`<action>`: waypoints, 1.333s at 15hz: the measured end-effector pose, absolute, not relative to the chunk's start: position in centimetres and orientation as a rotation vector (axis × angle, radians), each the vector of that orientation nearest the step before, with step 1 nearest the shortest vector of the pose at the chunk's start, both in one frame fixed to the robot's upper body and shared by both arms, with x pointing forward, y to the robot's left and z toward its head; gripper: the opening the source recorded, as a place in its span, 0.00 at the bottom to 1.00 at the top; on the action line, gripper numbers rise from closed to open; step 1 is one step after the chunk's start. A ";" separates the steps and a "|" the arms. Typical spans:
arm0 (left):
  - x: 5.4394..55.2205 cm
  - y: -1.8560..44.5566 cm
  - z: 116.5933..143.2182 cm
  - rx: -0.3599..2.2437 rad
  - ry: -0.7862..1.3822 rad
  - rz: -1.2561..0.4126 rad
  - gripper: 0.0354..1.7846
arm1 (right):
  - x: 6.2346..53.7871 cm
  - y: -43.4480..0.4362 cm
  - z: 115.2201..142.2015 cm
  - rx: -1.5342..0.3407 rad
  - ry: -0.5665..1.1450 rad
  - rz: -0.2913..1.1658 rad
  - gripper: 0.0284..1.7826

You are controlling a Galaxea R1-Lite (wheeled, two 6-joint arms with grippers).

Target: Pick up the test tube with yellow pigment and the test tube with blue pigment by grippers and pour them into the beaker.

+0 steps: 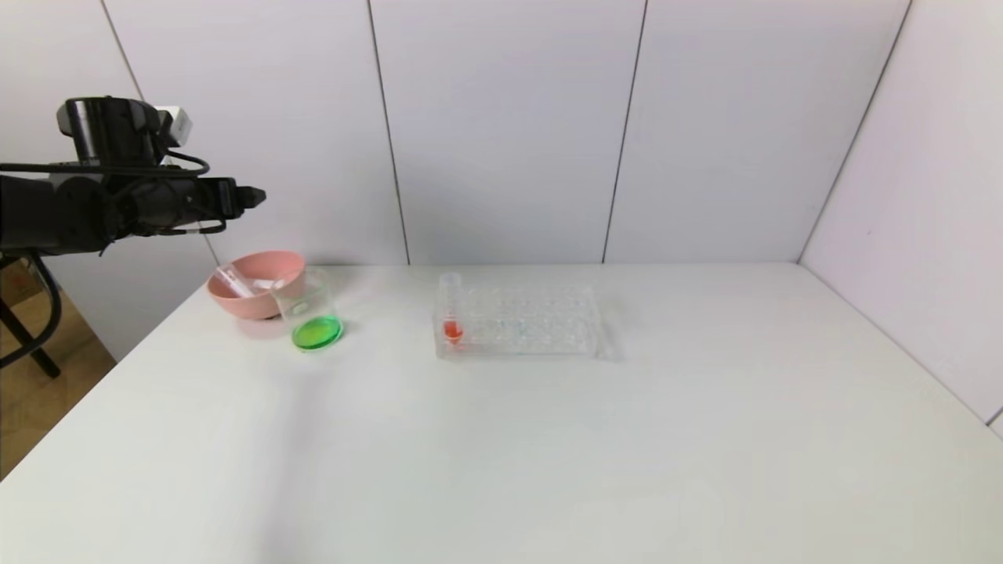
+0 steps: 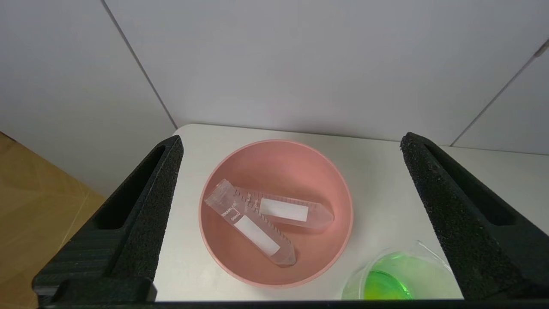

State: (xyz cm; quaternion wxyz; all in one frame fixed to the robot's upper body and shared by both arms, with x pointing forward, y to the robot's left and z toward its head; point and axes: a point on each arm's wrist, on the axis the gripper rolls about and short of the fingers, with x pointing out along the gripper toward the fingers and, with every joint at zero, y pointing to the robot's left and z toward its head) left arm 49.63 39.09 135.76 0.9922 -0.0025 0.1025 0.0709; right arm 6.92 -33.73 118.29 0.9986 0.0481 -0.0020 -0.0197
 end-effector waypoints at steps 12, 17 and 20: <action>16.2 32.8 146.3 0.053 -0.007 -0.074 0.99 | 6.9 -33.7 118.3 0.096 -0.004 -0.040 0.96; 1.8 33.5 139.0 0.119 0.003 -0.034 0.99 | 6.9 -33.7 118.3 0.096 -0.004 -0.039 0.96; 0.3 33.1 133.9 0.152 0.061 -0.034 0.99 | 6.9 -33.7 118.3 0.096 -0.004 -0.039 0.96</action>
